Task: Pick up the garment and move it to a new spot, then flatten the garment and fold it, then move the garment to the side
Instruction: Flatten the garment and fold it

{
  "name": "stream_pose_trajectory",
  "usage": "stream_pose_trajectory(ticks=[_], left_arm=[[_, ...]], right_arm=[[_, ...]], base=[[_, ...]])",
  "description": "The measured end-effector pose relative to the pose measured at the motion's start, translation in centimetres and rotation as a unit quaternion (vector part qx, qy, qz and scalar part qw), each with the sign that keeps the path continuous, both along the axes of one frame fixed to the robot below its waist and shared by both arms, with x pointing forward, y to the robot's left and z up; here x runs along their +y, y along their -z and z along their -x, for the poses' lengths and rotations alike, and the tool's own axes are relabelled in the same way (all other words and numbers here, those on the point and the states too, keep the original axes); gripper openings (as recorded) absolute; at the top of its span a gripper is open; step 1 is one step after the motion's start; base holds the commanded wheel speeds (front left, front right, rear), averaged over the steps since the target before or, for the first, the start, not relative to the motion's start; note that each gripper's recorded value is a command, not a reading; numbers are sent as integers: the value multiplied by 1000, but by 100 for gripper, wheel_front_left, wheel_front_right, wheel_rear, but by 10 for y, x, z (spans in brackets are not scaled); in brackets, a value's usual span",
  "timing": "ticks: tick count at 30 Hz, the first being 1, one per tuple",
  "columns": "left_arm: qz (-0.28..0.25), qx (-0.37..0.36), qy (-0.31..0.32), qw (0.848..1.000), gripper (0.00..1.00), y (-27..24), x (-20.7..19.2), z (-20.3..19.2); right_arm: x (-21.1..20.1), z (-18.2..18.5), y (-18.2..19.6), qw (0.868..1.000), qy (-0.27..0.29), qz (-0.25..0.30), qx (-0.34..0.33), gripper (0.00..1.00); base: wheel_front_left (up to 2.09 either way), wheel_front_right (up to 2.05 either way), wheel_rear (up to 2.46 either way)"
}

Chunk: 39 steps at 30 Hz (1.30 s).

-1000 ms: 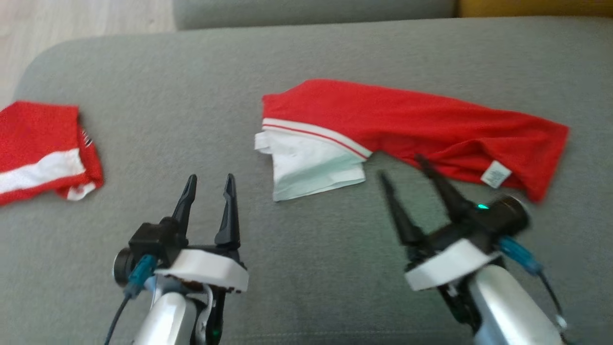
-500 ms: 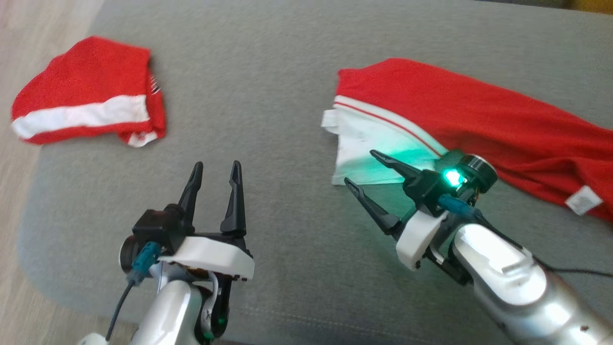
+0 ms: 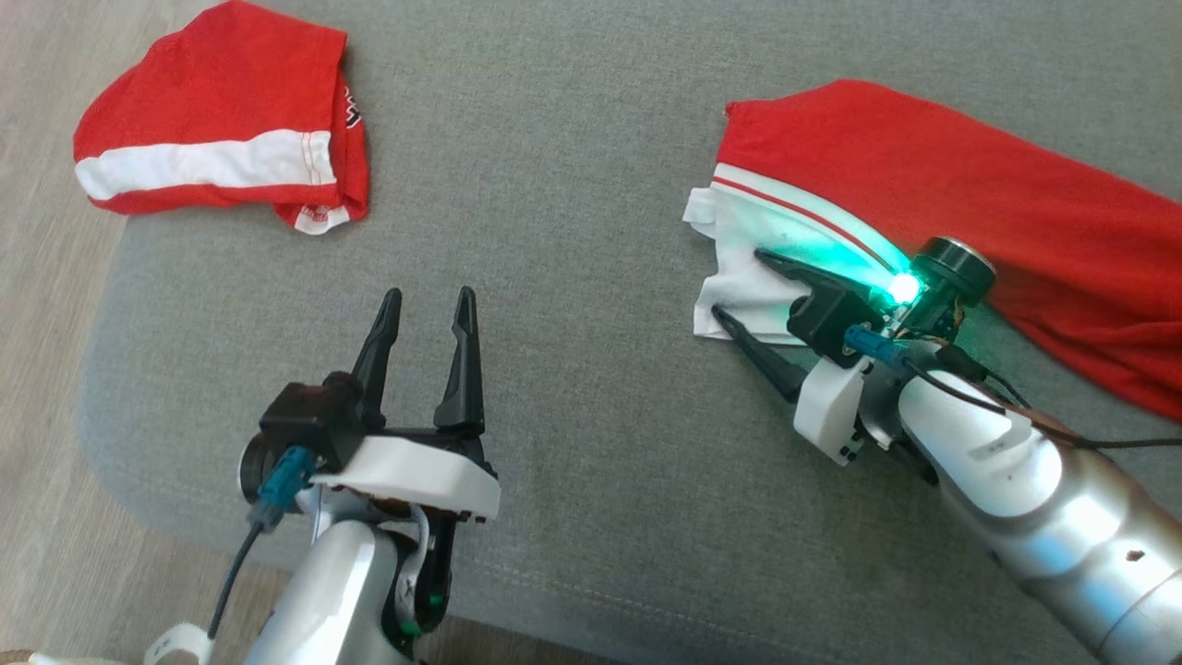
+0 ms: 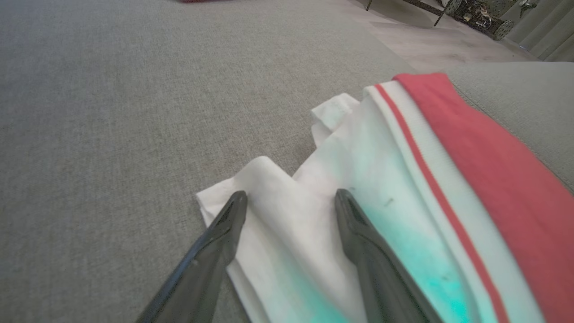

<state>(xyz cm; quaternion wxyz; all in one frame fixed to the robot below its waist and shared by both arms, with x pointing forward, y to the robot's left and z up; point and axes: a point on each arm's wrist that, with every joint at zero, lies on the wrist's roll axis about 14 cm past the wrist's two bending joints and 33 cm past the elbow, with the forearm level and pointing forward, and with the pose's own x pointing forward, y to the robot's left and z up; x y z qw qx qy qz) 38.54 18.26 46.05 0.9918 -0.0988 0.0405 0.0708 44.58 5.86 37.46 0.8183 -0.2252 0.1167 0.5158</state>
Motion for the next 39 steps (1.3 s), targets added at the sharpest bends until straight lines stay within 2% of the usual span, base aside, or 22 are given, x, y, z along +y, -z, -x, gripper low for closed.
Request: stream_pose_trajectory(ticks=[1, 2, 6, 10, 14, 15, 18, 24, 26, 29, 34, 35, 39], left_arm=[[0, 1, 0, 1000, 100, 1, 0, 0], [0, 2, -1, 1000, 100, 1, 0, 0], [0, 0, 2, 1000, 100, 0, -1, -1], [2, -7, 7, 1000, 100, -5, -5, -1], [3, -21, 14, 1000, 100, -13, -9, 0], [5, -27, 19, 999, 100, -17, -13, -1], [4, -36, 30, 999, 100, -23, -19, -2], [7, -34, 37, 999, 100, -21, -25, -4], [11, -27, 39, 999, 100, -17, -26, -4], [14, -14, 37, 999, 100, -8, -25, -4], [10, -5, 26, 1000, 100, -3, -17, -7], [10, -4, 21, 1000, 100, -2, -14, -8], [6, -2, 0, 1000, 100, -2, 0, -11]], right_arm=[[-1, -1, 2, 1000, 0, 5, 0, 9], [-1, -2, 3, 1000, 0, 4, 0, 0], [-1, 0, 1, 1000, 1, -8, 0, 0], [-2, -3, -17, 999, 11, -35, -13, 0], [1, -4, -50, 996, 23, -82, -29, 0], [4, -6, -74, 992, 25, -113, -43, 0], [-7, -15, -105, 988, 35, -133, -71, 0], [-49, -75, -172, 980, 77, -112, -147, 0], [-56, -95, -193, 977, 90, -119, -153, 0], [-72, -124, -206, 975, 95, -75, -185, 0], [-101, -183, -217, 966, 136, -16, -218, 0], [-108, -196, -217, 963, 149, -4, -224, 100], [-138, -240, -211, 951, 214, 25, -221, 100]], base=[[0, 0, 0], [0, 0, 0], [0, 0, 0], [0, 0, 0], [0, 0, 0], [0, 0, 0], [0, 0, 0], [0, 0, 0], [0, 0, 0], [0, 0, 0], [0, 0, 0], [0, 0, 0], [0, 0, 0]])
